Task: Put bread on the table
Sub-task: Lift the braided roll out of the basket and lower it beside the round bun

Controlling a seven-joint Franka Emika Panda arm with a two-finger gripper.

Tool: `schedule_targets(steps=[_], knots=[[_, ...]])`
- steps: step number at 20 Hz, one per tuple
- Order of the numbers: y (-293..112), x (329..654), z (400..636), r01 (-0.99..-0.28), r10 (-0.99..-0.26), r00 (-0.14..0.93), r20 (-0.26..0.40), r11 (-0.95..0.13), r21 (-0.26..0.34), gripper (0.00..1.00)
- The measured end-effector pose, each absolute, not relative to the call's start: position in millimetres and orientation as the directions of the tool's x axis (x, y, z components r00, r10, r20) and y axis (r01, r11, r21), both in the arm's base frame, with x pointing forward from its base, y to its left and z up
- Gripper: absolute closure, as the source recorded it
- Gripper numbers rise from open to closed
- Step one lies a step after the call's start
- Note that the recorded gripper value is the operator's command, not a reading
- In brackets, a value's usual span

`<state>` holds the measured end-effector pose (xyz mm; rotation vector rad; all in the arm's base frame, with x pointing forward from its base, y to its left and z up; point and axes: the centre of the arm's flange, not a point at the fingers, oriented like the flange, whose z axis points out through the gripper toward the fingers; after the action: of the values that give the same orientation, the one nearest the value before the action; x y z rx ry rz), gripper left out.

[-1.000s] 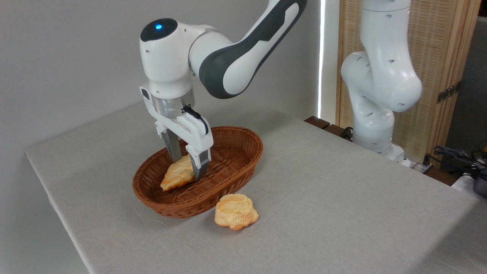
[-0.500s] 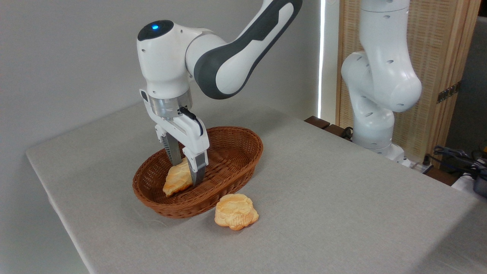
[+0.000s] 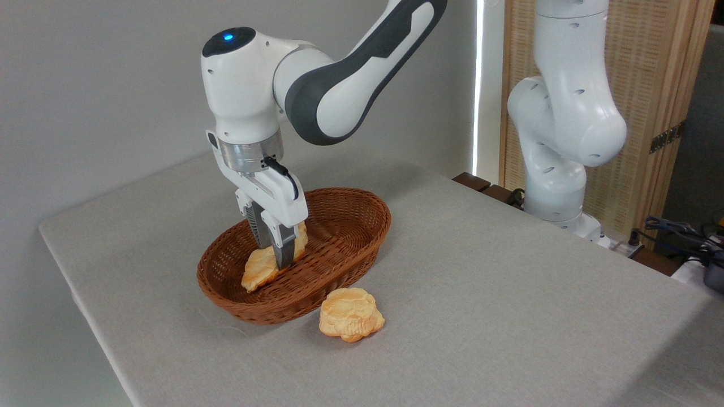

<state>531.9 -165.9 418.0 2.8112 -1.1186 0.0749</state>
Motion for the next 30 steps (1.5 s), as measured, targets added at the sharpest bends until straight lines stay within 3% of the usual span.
schedule_targets(steps=[12,17,22,25,26,30], knots=[[-146,546,449,-0.654,-0.644,0.756,0.115,-0.753,0.079,0.6],[-91,546,494,-0.603,-0.589,0.791,0.164,-0.796,0.053,0.55],[-14,535,528,-0.696,-0.684,0.717,0.136,-0.715,0.075,0.47],[31,527,528,-0.757,-0.75,0.653,0.102,-0.65,0.068,0.21],[36,526,526,-0.773,-0.767,0.635,0.091,-0.631,0.069,0.0],[44,517,514,-0.84,-0.843,0.536,0.049,-0.527,0.128,0.0]])
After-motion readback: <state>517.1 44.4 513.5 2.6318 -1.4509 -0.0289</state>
